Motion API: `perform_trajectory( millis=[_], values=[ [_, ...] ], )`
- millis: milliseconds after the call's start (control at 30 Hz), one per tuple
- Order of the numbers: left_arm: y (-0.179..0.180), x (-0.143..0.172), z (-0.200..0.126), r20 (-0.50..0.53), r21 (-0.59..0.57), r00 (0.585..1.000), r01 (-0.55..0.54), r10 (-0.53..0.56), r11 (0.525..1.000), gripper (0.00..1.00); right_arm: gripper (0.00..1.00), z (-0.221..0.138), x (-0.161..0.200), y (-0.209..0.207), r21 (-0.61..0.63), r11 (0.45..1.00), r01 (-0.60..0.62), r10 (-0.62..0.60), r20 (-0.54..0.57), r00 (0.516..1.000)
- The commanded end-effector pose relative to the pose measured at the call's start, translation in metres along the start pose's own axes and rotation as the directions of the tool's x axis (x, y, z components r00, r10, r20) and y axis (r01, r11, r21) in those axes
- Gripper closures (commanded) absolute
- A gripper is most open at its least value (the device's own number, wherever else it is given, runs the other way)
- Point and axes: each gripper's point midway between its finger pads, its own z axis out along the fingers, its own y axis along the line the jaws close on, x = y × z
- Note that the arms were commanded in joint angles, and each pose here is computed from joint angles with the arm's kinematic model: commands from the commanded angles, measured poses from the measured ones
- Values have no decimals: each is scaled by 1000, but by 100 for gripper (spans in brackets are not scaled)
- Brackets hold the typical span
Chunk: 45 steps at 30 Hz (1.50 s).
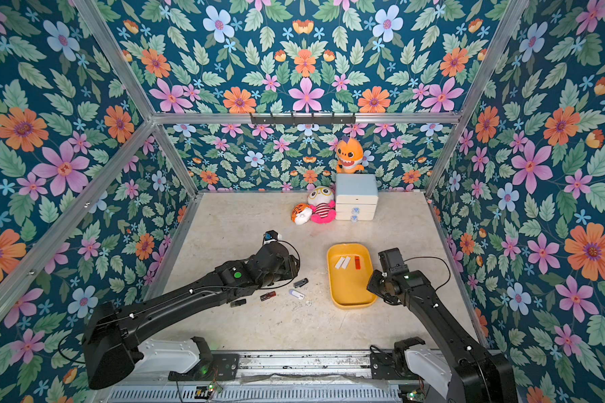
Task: Put the usb flash drive into the storage box
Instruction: Adjust the storage box at the center of the board, then pick up the USB flash from the center of the board.
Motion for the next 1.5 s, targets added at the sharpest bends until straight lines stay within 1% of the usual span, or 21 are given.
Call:
perform_trajectory(
  millis=[0, 67, 167, 267, 333, 400, 467, 533, 600, 667, 700, 800, 900, 933, 1067, 1167, 1233, 1400, 1467],
  values=[
    [7, -3, -5, 15, -23, 1000, -13, 14, 1000, 43, 43, -10, -3, -10, 64, 998, -10, 8, 27, 1000],
    [15, -5, -9, 20, -52, 1000, -22, 23, 998, 42, 41, -21, -12, -10, 79, 997, -10, 4, 72, 997],
    [40, -9, -17, 25, -125, 999, -28, 31, 992, 42, 40, -41, -21, 5, 43, 998, 35, -40, 112, 993],
    [77, -16, -28, 29, -177, 1000, 4, 1, 984, 42, 41, -54, -20, 45, -69, 985, 157, -147, 131, 980],
    [103, -23, -38, 39, -206, 999, 32, -25, 978, 42, 43, -59, -9, 79, -132, 950, 284, -267, 134, 954],
    [125, -30, -49, 57, -247, 998, 43, -30, 968, 42, 43, -58, 2, 104, -141, 916, 377, -361, 128, 924],
    [143, -33, -57, 55, -293, 998, 47, -32, 955, 42, 43, -52, 13, 127, -153, 879, 452, -440, 109, 891],
    [159, -32, -63, 45, -340, 999, 42, -29, 940, 42, 43, -42, 27, 152, -168, 830, 532, -525, 90, 847],
    [169, -30, -64, 42, -362, 999, 40, -27, 931, 42, 42, -31, 38, 167, -142, 807, 574, -573, 53, 818],
    [180, -27, -65, 42, -384, 999, 38, -24, 923, 42, 42, -18, 50, 178, -120, 797, 592, -597, -7, 802],
    [182, -26, -65, 48, -386, 999, 41, -24, 922, 42, 41, -11, 56, 185, -117, 790, 602, -609, -25, 793],
    [170, -29, -66, 66, -316, 998, 29, -8, 948, 41, 40, 9, 76, 205, -134, 764, 631, -641, -46, 766],
    [174, -30, -68, 91, -326, 996, 35, -5, 945, 42, 40, 31, 93, 220, -171, 750, 639, -658, -95, 747],
    [175, -29, -66, 88, -325, 996, 38, -10, 945, 41, 39, 42, 98, 222, -166, 747, 643, -663, -121, 739],
    [175, -26, -64, 74, -326, 997, 35, -11, 945, 41, 38, 61, 110, 236, -166, 713, 681, -701, -152, 697],
    [176, -27, -64, 81, -327, 997, 39, -13, 944, 41, 38, 70, 116, 248, -163, 709, 686, -705, -178, 686],
    [177, -28, -66, 92, -329, 996, 47, -17, 943, 41, 38, 75, 119, 261, -159, 717, 679, -697, -179, 694],
    [177, -33, -77, 143, -324, 989, 70, -24, 943, 41, 38, 97, 124, 288, -169, 798, 578, -602, -201, 773],
    [178, -36, -83, 171, -324, 985, 82, -27, 943, 41, 39, 104, 126, 298, -166, 821, 547, -571, -211, 793]
  ],
)
